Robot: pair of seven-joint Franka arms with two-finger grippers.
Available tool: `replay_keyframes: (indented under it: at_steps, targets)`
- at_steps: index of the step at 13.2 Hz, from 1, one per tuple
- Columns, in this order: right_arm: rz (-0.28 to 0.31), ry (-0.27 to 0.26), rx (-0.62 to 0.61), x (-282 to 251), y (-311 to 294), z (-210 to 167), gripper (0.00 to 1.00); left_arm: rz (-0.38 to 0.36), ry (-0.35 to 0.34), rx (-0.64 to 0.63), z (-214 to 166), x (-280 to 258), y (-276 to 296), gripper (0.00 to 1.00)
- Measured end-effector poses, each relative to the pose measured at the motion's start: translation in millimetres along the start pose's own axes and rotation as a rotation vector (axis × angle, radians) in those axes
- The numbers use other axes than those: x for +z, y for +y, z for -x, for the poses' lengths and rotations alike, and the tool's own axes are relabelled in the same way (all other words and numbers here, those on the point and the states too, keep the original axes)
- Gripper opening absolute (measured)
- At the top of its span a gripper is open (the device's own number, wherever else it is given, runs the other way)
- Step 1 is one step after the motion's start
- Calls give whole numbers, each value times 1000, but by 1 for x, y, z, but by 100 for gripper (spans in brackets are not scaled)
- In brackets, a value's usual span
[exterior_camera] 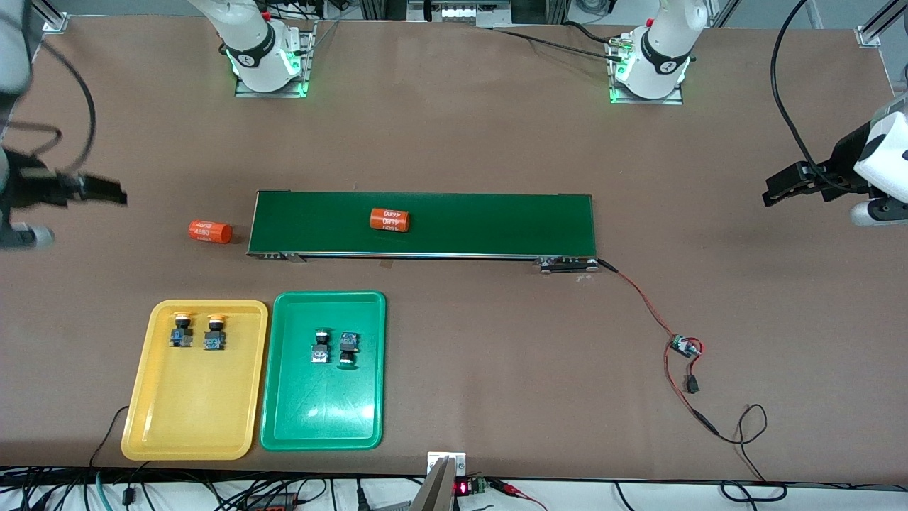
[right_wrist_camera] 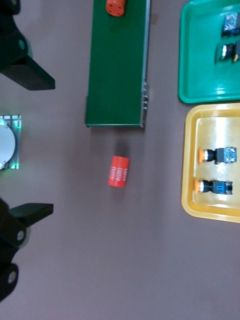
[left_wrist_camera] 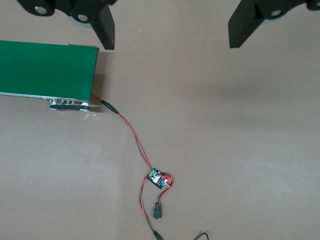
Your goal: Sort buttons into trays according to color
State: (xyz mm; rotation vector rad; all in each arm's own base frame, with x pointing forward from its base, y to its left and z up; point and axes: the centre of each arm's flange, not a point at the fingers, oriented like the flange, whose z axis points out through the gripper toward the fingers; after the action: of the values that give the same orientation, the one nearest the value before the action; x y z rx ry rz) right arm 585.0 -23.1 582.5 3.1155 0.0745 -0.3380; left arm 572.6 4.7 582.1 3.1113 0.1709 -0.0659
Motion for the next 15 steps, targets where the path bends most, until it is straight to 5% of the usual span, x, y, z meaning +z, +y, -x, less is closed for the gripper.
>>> replay_keyframes:
  at_steps: [4, 15]
  targets:
    - [1, -4, 4, -2, -3, 66, 100, 3, 24, -7, -3, -2, -4, 100]
    - [1, 6, 8, 20, 1, 49, 100, 6, 81, 15, -8, 11, -4, 100]
